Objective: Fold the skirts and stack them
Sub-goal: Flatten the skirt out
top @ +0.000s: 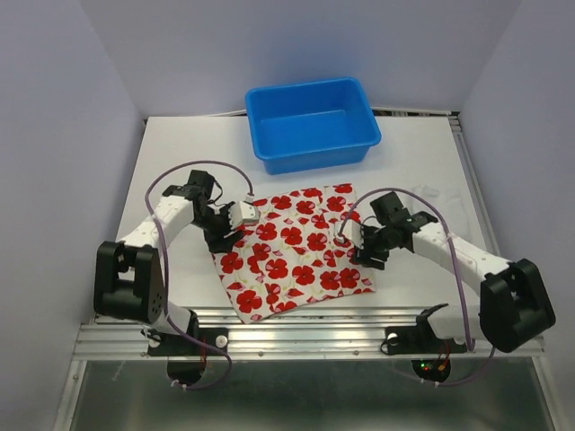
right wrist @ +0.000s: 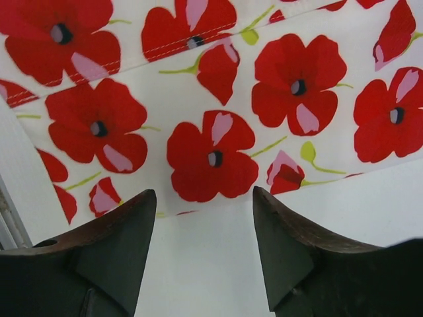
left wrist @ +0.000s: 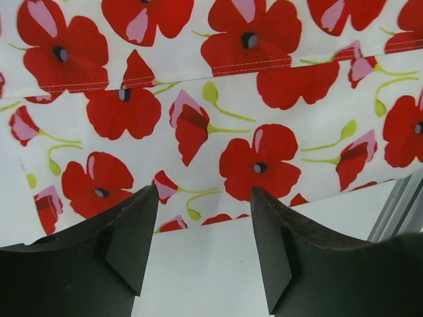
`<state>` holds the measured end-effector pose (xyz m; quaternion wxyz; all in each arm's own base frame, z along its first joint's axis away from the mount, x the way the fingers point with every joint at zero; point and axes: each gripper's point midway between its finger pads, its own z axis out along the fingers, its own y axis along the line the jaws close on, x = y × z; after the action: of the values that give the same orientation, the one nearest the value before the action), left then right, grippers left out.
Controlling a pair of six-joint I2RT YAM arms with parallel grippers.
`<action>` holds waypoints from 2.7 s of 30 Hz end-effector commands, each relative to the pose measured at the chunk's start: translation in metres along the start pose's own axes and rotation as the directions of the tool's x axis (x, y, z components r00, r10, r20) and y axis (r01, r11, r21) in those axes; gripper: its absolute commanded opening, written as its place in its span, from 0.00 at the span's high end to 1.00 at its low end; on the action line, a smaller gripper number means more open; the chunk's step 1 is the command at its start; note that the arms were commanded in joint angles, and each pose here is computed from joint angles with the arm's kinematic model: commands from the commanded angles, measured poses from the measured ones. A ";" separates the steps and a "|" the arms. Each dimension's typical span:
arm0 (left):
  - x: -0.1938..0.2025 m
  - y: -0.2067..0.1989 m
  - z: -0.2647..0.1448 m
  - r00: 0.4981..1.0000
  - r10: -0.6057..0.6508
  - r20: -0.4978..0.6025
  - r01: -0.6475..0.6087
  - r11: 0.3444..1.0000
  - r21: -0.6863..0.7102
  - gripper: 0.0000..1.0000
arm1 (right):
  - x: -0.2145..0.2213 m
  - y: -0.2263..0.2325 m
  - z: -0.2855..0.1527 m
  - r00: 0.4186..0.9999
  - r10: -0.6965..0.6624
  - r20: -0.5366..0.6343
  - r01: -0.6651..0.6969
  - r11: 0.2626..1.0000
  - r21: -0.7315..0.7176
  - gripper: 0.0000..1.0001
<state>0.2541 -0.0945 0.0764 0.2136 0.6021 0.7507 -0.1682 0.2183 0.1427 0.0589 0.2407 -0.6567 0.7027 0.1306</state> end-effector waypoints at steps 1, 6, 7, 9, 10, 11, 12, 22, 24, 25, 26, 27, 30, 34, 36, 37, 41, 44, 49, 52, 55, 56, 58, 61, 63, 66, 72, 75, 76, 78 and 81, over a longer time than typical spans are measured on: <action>0.007 0.017 0.026 0.991 -0.078 -0.107 0.076 0.997 -0.023 0.34 | -0.024 -0.036 0.010 0.997 0.060 0.050 -0.063 0.997 0.054 0.35; 0.010 0.040 0.055 0.974 -0.144 -0.175 0.137 0.989 -0.050 0.41 | 0.010 -0.038 0.038 0.987 0.133 -0.087 -0.130 0.991 0.036 0.39; 0.008 0.047 0.059 0.972 -0.157 -0.175 0.148 0.987 -0.061 0.43 | 0.015 -0.041 0.042 0.984 0.141 -0.110 -0.137 0.990 0.045 0.39; 0.004 0.058 0.069 0.967 -0.176 -0.185 0.167 0.984 -0.060 0.47 | 0.024 -0.055 0.048 0.972 0.182 -0.147 -0.169 0.981 0.093 0.41; 0.002 0.061 0.071 0.967 -0.171 -0.190 0.162 0.985 -0.062 0.48 | 0.031 -0.057 0.057 0.965 0.198 -0.173 -0.186 0.979 0.086 0.41; 0.003 0.064 0.075 0.965 -0.153 -0.213 0.141 0.988 -0.069 0.48 | 0.037 -0.063 0.058 0.952 0.234 -0.197 -0.217 0.971 0.105 0.43; 0.003 0.067 0.076 0.965 -0.134 -0.226 0.118 0.989 -0.084 0.49 | 0.036 -0.074 0.058 0.950 0.239 -0.201 -0.219 0.969 0.118 0.44; -0.014 0.115 0.097 0.961 -0.152 -0.229 0.115 0.979 -0.165 0.52 | 0.044 0.012 0.029 0.941 0.151 -0.301 -0.212 0.961 -0.179 0.48; -0.031 0.126 0.092 0.972 -0.151 -0.178 0.117 0.975 -0.187 0.50 | 0.021 0.044 0.020 0.958 0.093 -0.270 -0.167 0.950 -0.264 0.48; -0.042 0.132 0.087 0.976 -0.166 -0.141 0.134 0.968 -0.211 0.46 | 0.005 0.059 0.020 0.970 0.075 -0.232 -0.148 0.938 -0.313 0.48; -0.048 0.136 0.081 0.977 -0.179 -0.115 0.150 0.962 -0.227 0.44 | -0.007 0.074 0.017 0.974 0.057 -0.217 -0.134 0.923 -0.360 0.48; -0.060 0.144 0.072 0.981 -0.186 -0.061 0.167 0.958 -0.234 0.41 | -0.039 0.090 0.016 0.985 0.016 -0.169 -0.083 0.912 -0.402 0.47; -0.079 0.135 0.048 0.978 -0.211 0.004 0.207 0.958 -0.198 0.40 | -0.107 0.106 0.008 0.998 0.035 -0.046 -0.052 0.880 -0.472 0.47; -0.074 0.101 0.015 0.976 -0.219 -0.006 0.214 0.958 -0.190 0.39 | -0.128 0.045 0.002 0.990 0.139 0.007 -0.128 0.929 -0.348 0.50; -0.065 0.079 0.002 0.973 -0.231 -0.023 0.223 0.957 -0.185 0.39 | -0.122 0.003 -0.003 0.978 0.200 0.056 -0.180 0.951 -0.253 0.50; -0.059 0.068 -0.001 0.969 -0.244 -0.042 0.234 0.957 -0.169 0.39 | -0.107 -0.028 -0.009 0.965 0.255 0.067 -0.239 0.953 -0.186 0.50; -0.041 0.039 0.004 0.953 -0.291 -0.087 0.281 0.953 -0.114 0.40 | -0.068 -0.076 0.007 0.959 0.283 0.007 -0.282 0.957 -0.068 0.52; -0.023 0.029 0.017 0.940 -0.309 -0.146 0.299 0.950 -0.090 0.40 | -0.038 -0.090 0.028 0.960 0.267 -0.080 -0.268 0.963 -0.003 0.54; -0.011 0.030 0.036 0.926 -0.312 -0.213 0.299 0.950 -0.092 0.42 | -0.002 -0.077 0.055 0.945 0.272 -0.183 -0.280 0.960 -0.016 0.57; -0.011 0.032 0.046 0.919 -0.321 -0.227 0.308 0.947 -0.093 0.42 | 0.018 -0.047 0.063 0.933 0.249 -0.262 -0.278 0.957 -0.081 0.59; -0.011 0.033 0.055 0.907 -0.349 -0.234 0.339 0.937 -0.083 0.43 | 0.028 0.011 0.064 0.920 0.177 -0.350 -0.263 0.940 -0.217 0.63; -0.009 0.033 0.061 0.903 -0.353 -0.245 0.346 0.936 -0.072 0.43 | 0.024 0.031 0.060 0.920 0.168 -0.353 -0.272 0.924 -0.268 0.63; -0.008 0.032 0.069 0.900 -0.343 -0.268 0.338 0.939 -0.068 0.43 | 0.021 0.064 0.057 0.920 0.141 -0.365 -0.273 0.899 -0.342 0.63; -0.013 0.032 0.093 0.898 -0.305 -0.317 0.305 0.951 -0.051 0.43 | -0.009 0.116 0.054 0.938 0.095 -0.333 -0.254 0.843 -0.475 0.63; -0.021 0.035 0.115 0.895 -0.275 -0.351 0.283 0.959 -0.030 0.43 | -0.035 0.146 0.052 0.953 0.065 -0.295 -0.226 0.804 -0.551 0.63; -0.047 0.041 0.143 0.907 -0.221 -0.359 0.239 0.971 0.007 0.44 | -0.070 0.166 0.057 0.972 0.049 -0.230 -0.180 0.787 -0.590 0.63; -0.117 0.046 0.183 0.947 -0.106 -0.303 0.131 0.989 0.065 0.43 | -0.128 0.150 0.062 0.995 0.065 -0.082 -0.099 0.839 -0.536 0.61; -0.144 0.059 0.189 0.962 -0.117 -0.245 0.133 0.990 0.051 0.43 | -0.135 0.131 0.057 0.998 0.035 -0.043 -0.051 0.896 -0.441 0.60; -0.153 0.064 0.184 0.970 -0.109 -0.215 0.121 0.992 0.042 0.42 | -0.138 0.127 0.051 0.999 0.034 -0.026 -0.042 0.907 -0.420 0.60; -0.167 0.070 0.175 0.983 -0.085 -0.161 0.091 0.995 0.031 0.38 | -0.140 0.114 0.043 0.998 0.065 -0.014 -0.065 0.925 -0.374 0.58; -0.190 0.070 0.139 0.997 -0.056 -0.057 0.058 0.998 0.033 0.34 | -0.150 0.076 0.017 0.987 0.145 0.076 -0.118 0.952 -0.281 0.56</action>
<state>0.3761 -0.3044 0.0246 0.1425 0.5890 0.7870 -0.1160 0.0987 0.2777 0.0542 0.0461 -0.6673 0.6916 0.2725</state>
